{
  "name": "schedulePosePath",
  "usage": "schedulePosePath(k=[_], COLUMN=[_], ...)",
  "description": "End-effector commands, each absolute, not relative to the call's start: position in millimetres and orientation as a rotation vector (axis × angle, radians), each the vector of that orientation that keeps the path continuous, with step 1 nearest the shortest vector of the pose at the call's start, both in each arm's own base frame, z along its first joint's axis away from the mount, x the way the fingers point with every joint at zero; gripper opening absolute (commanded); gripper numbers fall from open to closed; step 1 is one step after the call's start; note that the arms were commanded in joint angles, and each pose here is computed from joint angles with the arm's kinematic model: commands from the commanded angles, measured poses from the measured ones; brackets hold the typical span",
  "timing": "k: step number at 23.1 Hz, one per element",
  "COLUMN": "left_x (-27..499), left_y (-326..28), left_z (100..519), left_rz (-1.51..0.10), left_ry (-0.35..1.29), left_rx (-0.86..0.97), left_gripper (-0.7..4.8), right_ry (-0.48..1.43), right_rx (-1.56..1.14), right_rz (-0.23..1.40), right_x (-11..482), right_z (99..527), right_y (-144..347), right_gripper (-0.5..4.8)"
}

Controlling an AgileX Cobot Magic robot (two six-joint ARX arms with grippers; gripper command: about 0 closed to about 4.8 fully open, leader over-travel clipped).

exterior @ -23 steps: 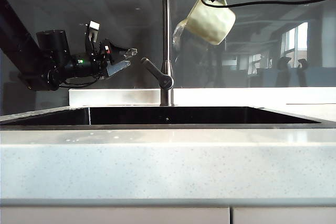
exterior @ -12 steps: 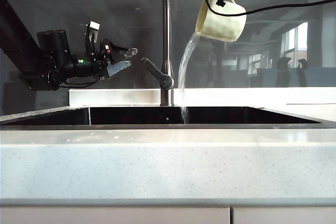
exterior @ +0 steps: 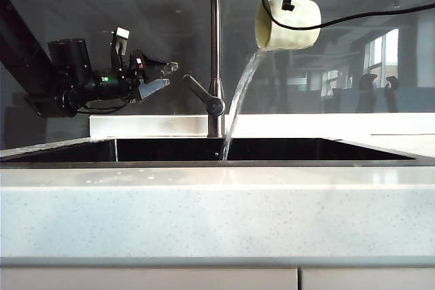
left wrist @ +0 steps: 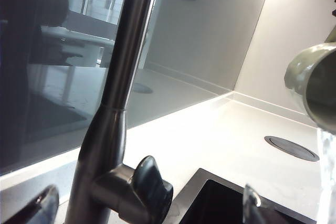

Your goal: Pick up the mug next to the sink, go to the faucet to get some water, pour the water into the sink, and finally put the mug back to its place.

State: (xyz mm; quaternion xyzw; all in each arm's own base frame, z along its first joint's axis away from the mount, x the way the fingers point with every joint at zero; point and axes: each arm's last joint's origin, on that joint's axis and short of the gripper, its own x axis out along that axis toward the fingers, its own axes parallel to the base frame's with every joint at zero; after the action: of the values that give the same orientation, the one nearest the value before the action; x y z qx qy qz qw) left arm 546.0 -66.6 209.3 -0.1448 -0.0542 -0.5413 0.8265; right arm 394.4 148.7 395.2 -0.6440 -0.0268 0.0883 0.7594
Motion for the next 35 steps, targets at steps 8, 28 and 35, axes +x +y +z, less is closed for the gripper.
schedulePosePath(k=[8,28,35], left_x=[545.1,545.2,545.2], left_y=[-65.9,-65.9,-66.1], left_z=[214.8,214.7,214.7], left_rz=[-1.153,-1.153,-1.152], left_ry=[-0.135,-0.133,-0.133], left_rx=[-0.298,-0.298,-0.299], left_gripper=[4.79,4.79,4.79], right_ry=[-0.165,0.249,0.233], right_rx=[-1.591,-0.531,-0.171], right_rz=[0.128,0.175,0.095], right_x=[384.5,394.1,383.4], right_z=[414.8,378.7,339.2], right_y=[153.2,111.8,53.9], right_gripper=[-0.05,-0.05,-0.05])
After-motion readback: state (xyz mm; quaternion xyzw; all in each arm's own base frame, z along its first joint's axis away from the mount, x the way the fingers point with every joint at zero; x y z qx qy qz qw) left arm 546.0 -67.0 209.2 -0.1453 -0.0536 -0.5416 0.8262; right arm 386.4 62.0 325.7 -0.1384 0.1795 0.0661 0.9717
